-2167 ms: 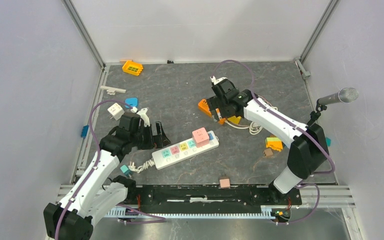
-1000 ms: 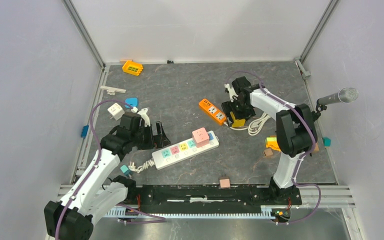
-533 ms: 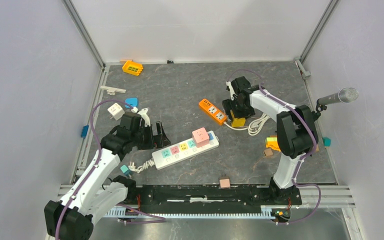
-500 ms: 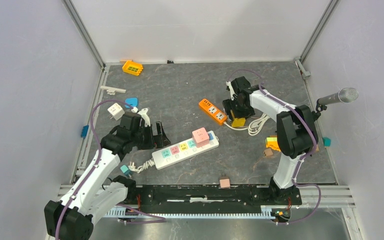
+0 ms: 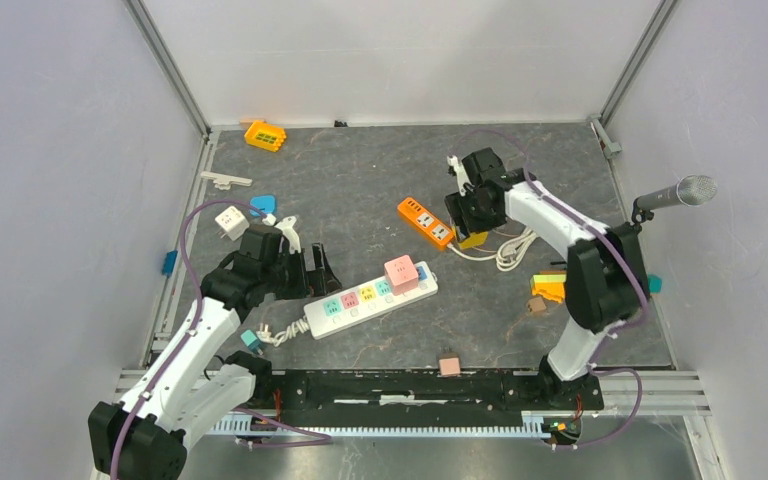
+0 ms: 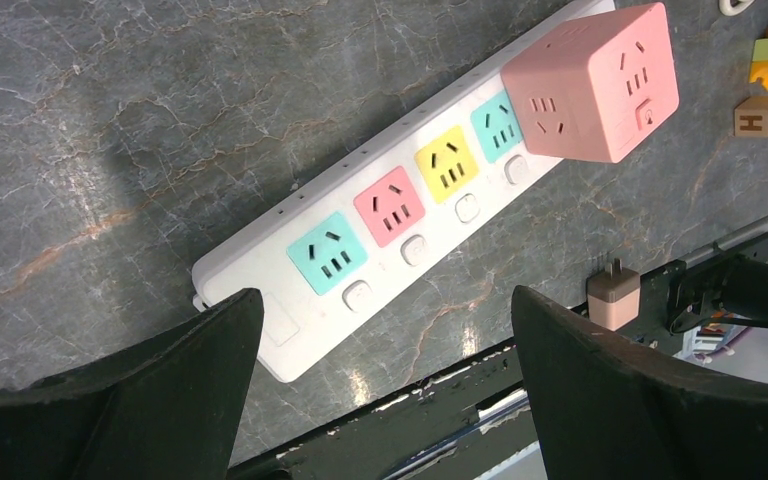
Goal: Insert the plug
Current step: Pick up the plug from the center of the board.
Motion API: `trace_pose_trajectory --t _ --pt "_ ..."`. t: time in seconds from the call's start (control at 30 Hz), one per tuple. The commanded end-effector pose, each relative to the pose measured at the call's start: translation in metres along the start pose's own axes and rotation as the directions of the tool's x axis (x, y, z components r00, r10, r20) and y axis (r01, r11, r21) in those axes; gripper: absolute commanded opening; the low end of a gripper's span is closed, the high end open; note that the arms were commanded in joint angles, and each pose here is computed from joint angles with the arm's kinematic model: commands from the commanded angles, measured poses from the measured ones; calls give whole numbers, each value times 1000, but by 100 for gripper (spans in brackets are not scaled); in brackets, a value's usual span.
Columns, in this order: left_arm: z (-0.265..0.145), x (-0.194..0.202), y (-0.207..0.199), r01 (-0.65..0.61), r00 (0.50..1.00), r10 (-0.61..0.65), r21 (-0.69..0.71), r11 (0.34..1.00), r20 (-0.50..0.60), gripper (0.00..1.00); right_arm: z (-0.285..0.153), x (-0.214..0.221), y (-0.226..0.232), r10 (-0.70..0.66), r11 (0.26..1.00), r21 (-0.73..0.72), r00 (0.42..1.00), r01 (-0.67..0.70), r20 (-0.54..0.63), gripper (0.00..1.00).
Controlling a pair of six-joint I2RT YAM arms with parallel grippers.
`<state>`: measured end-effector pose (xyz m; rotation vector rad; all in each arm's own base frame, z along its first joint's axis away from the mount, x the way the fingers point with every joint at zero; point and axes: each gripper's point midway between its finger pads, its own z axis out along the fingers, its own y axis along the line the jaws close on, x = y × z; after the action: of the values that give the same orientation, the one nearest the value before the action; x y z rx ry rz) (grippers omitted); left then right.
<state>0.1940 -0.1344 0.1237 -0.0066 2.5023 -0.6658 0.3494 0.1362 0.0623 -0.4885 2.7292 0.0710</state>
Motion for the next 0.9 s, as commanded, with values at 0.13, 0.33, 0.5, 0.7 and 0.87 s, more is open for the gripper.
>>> trace_pose_trajectory --t 0.13,0.33,0.5,0.7,0.87 --pt "-2 -8 -11 11 999 -12 51 999 30 100 -128 -34 86 -131 880 -352 874 320 468 0" --pt "0 -8 -15 17 999 -19 80 997 28 100 -195 8 152 10 578 -668 814 470 581 0" --pt "1 -6 -17 18 1000 -19 88 996 16 100 -226 39 166 78 461 -735 802 497 592 0" --pt "3 -6 -20 20 1000 -22 106 994 18 100 -230 51 166 83 454 -749 814 483 575 0" --pt "4 -5 -21 25 1000 -27 117 993 10 100 -228 48 166 108 465 -759 822 456 560 0"
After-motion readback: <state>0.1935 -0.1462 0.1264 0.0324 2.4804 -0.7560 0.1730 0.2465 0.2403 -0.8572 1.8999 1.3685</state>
